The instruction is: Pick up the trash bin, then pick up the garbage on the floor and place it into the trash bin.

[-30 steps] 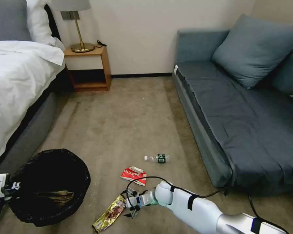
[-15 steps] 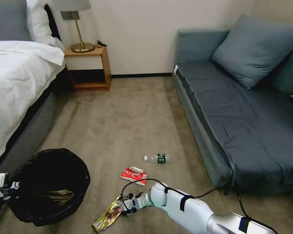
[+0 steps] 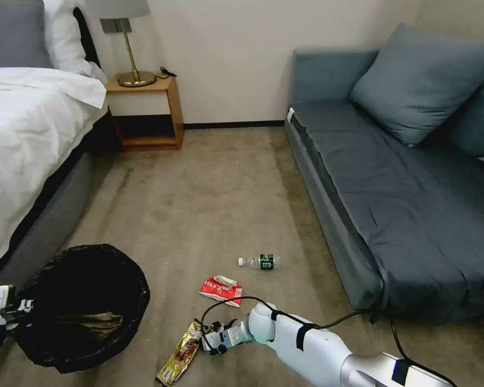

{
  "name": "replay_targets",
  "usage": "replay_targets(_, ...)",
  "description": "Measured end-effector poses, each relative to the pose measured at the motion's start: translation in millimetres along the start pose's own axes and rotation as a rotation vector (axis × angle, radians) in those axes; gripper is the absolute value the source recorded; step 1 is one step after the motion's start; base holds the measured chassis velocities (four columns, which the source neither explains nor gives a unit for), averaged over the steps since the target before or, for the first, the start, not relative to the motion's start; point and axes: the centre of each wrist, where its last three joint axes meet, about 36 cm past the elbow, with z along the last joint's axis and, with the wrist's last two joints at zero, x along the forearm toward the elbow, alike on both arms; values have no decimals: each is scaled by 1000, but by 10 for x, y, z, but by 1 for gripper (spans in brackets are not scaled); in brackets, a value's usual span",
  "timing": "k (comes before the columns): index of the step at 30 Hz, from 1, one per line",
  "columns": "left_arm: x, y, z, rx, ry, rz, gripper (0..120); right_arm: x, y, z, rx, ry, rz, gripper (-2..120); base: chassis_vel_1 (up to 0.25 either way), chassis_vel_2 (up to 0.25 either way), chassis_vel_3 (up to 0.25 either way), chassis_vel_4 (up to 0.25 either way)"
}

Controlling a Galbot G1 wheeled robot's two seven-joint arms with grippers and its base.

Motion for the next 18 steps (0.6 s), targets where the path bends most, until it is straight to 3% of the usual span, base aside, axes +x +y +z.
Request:
replay_targets(7,0,-15,-3,3,-1,4,2,174,39,35,-41,-29,59,0,0,0,0,0)
replay_targets(11,-1,-23,24,6,7,8,2,477,130,154,-75,-34,126,0,0,0,0,0)
replay_targets(15,-19,-8,73,16,17,3,2,965,311,252,-168,-70,268,0,0,0,0,0)
replay_targets(18,-26,-9,83,20,18,4,2,1126,364,256,-215,-91,325,0,0,0,0,0)
